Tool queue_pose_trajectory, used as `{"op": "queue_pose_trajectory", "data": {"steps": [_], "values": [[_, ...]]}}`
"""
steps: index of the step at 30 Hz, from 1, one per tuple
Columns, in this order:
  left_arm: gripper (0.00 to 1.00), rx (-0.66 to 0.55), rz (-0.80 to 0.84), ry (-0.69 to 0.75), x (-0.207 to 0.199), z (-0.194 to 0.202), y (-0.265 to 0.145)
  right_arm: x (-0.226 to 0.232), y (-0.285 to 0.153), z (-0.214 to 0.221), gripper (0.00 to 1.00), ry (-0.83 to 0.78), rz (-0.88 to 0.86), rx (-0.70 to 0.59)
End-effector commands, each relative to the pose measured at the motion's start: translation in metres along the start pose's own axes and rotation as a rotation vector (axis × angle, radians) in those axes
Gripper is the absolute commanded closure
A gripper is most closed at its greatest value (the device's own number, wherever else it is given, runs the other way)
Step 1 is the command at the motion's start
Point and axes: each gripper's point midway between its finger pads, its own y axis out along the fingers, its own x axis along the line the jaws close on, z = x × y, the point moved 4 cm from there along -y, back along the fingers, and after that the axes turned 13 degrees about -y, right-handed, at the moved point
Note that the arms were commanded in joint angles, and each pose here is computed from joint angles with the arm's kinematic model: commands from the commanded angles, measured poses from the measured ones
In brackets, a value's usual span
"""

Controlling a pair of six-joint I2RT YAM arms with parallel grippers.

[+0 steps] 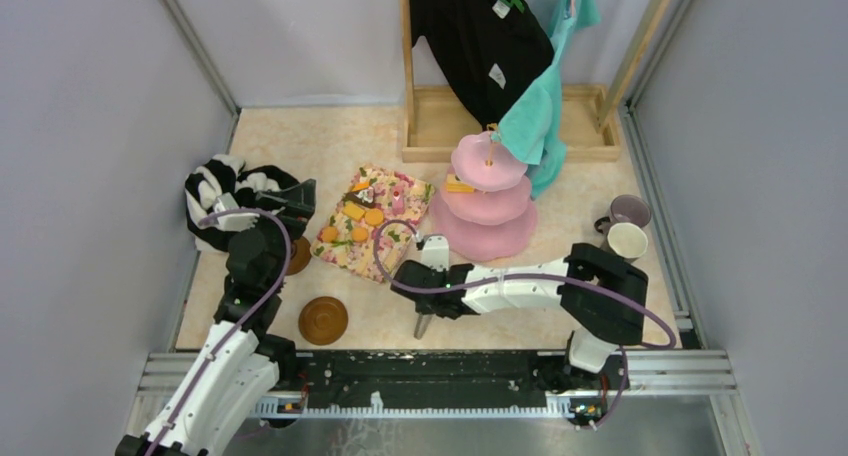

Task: Serve the afternoon tea
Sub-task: Adjust the clamp at the center of the board.

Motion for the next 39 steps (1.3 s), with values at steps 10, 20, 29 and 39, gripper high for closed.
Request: {"op": "queue_pose_trajectory", "data": {"steps": [10, 20, 29, 39], "values": [[0.01, -0.02, 0.046, 0.007, -0.019, -0.009, -0.005, 0.039, -0.031, -0.014, 0.93, -0.412, -0.275, -0.123], [0.01, 0.001, 0.042, 0.008, -0.017, -0.004, 0.001, 0.02, -0.024, -0.029, 0.97, -0.61, -0.199, -0.151], [0.01, 0.017, 0.037, 0.002, -0.012, 0.002, 0.005, 0.02, -0.039, -0.035, 0.75, -0.585, -0.228, -0.185], [0.01, 0.017, 0.049, 0.005, -0.015, 0.0, 0.001, 0.008, -0.053, -0.028, 0.44, -0.512, -0.116, -0.243]]}}
